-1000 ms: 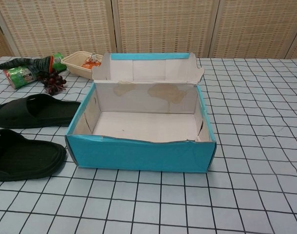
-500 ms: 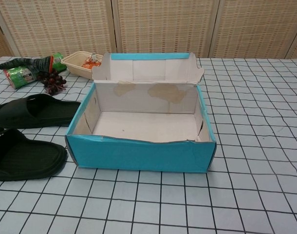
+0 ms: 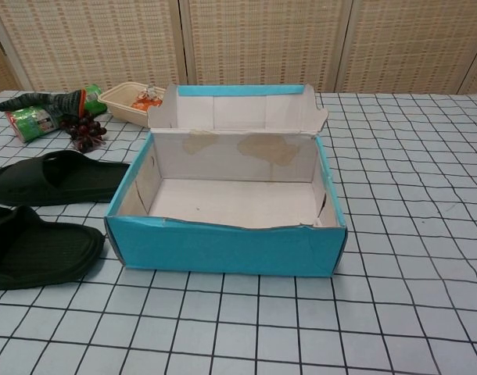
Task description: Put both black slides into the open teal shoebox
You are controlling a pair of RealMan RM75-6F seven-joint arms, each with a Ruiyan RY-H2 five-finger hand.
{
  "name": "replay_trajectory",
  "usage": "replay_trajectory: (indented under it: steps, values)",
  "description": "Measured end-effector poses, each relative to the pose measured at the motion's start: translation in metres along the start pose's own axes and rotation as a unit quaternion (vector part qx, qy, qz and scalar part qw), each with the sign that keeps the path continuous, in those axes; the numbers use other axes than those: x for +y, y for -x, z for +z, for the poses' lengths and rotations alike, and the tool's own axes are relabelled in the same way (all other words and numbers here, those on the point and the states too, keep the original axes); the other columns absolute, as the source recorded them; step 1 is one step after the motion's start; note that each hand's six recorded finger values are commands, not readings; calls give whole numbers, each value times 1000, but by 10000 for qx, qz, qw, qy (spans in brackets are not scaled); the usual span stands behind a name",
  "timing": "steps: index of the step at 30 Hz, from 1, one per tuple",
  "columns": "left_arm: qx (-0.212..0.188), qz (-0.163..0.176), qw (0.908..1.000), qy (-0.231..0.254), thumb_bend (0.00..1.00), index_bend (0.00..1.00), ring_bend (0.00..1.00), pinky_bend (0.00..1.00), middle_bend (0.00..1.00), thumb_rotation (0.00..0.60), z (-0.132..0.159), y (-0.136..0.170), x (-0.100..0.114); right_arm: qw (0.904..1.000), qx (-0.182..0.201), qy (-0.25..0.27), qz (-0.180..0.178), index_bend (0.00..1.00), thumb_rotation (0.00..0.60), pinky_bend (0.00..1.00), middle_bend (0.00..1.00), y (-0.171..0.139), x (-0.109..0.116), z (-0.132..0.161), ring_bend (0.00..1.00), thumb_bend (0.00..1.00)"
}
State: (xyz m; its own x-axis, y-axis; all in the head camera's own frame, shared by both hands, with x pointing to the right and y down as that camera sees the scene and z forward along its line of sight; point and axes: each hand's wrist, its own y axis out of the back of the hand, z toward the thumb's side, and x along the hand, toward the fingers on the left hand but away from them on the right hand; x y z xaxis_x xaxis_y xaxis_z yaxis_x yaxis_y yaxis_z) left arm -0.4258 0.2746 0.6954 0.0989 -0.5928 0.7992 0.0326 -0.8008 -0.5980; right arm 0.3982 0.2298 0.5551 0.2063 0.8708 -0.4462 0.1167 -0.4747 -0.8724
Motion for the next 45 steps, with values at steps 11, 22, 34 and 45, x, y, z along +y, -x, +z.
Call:
replay_trajectory:
  steps: [11, 22, 34, 45]
  values:
    - [91, 241, 9997, 36, 452, 453, 513, 411, 546, 600, -2, -2, 1, 10000, 8, 30, 19, 0, 600, 0, 0, -1, 2, -1, 0, 122]
    - [25, 921, 9951, 353, 633, 756, 784, 647, 859, 600, -5, 2, 13, 10000, 17, 20, 40, 0, 600, 0, 0, -2, 1, 1, 0, 122]
    - [51, 1751, 9841, 306, 730, 795, 809, 671, 896, 600, -12, 10, 50, 10000, 8, 6, 20, 0, 600, 0, 0, -2, 1, 1, 0, 122]
    - [-242, 2740, 9612, 205, 764, 797, 810, 674, 900, 600, 27, 3, 119, 10000, -1, -55, 41, 0, 600, 0, 0, 0, -1, 2, 0, 122]
